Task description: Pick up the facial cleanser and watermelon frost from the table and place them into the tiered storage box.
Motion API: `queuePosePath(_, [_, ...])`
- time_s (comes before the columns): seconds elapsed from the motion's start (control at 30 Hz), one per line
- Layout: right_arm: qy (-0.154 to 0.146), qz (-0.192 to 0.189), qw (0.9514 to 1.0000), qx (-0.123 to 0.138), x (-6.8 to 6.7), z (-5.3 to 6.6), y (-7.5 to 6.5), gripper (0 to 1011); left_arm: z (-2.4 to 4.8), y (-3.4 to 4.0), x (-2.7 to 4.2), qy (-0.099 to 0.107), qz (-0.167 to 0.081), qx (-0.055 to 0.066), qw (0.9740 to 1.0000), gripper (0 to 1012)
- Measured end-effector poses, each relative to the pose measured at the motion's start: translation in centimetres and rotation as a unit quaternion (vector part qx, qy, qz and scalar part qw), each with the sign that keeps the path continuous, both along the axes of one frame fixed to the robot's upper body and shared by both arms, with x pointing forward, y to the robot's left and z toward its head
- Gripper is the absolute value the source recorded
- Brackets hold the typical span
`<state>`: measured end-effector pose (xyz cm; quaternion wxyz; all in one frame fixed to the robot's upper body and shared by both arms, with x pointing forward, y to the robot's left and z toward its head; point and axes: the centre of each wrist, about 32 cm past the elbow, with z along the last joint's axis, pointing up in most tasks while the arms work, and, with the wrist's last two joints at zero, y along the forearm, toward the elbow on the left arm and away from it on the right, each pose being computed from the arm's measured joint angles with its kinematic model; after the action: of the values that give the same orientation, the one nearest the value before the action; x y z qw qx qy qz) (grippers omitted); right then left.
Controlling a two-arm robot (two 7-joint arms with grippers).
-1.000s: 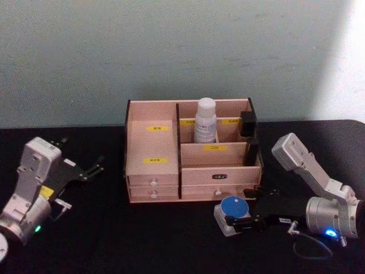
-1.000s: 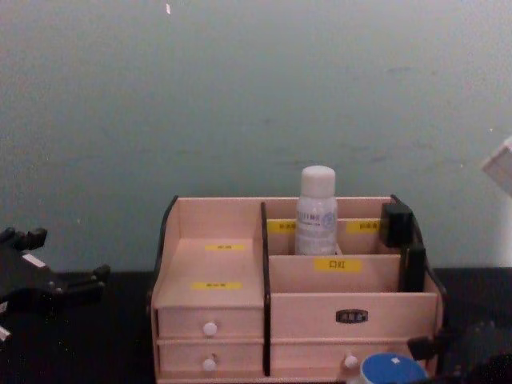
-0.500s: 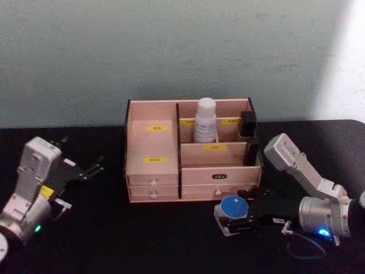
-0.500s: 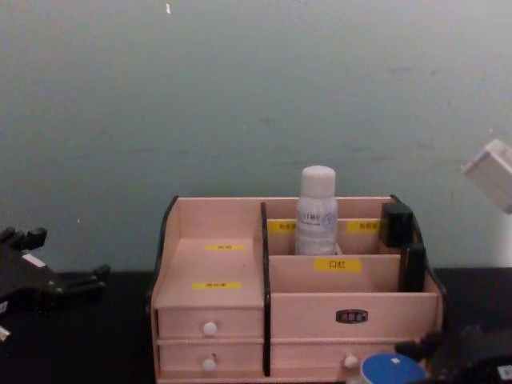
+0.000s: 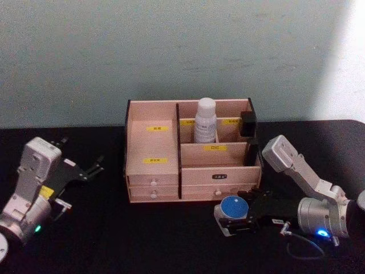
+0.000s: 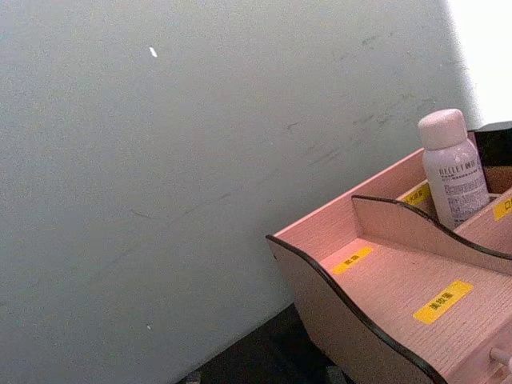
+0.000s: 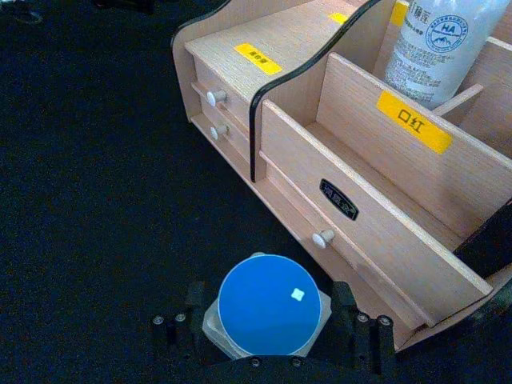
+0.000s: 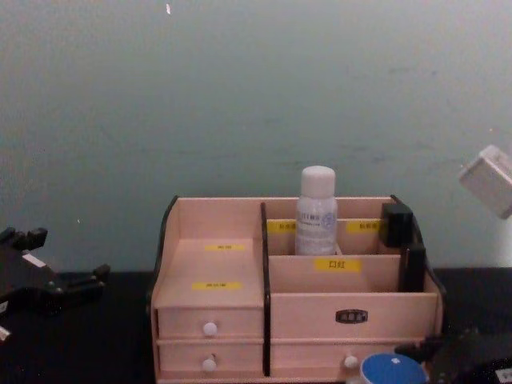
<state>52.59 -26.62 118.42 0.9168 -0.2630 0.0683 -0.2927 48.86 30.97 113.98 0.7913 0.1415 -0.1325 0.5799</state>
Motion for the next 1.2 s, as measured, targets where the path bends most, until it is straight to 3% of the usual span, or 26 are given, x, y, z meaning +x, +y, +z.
queuePosePath(0.2, [0.0, 0.0, 1.0, 0.001, 0.01, 0.02, -0.02, 997, 0.0, 0.0, 0.0, 0.0, 0.0, 0.0, 1.0, 1002])
queuePosePath(0.6, [0.0, 0.0, 1.0, 0.002, 0.02, 0.06, -0.03, 726, 0.0, 0.0, 0.0, 0.0, 0.0, 0.0, 1.0, 1001])
queuePosePath(1.0, [0.001, 0.001, 1.0, 0.004, -0.02, 0.13, -0.17, 722, 0.0, 0.0, 0.0, 0.0, 0.0, 0.0, 1.0, 1001])
queuePosePath(1.2, [-0.003, 0.009, 0.9999, 0.014, -0.33, 0.94, -0.67, 722, 0.0, 0.0, 0.0, 0.0, 0.0, 0.0, 1.0, 1001])
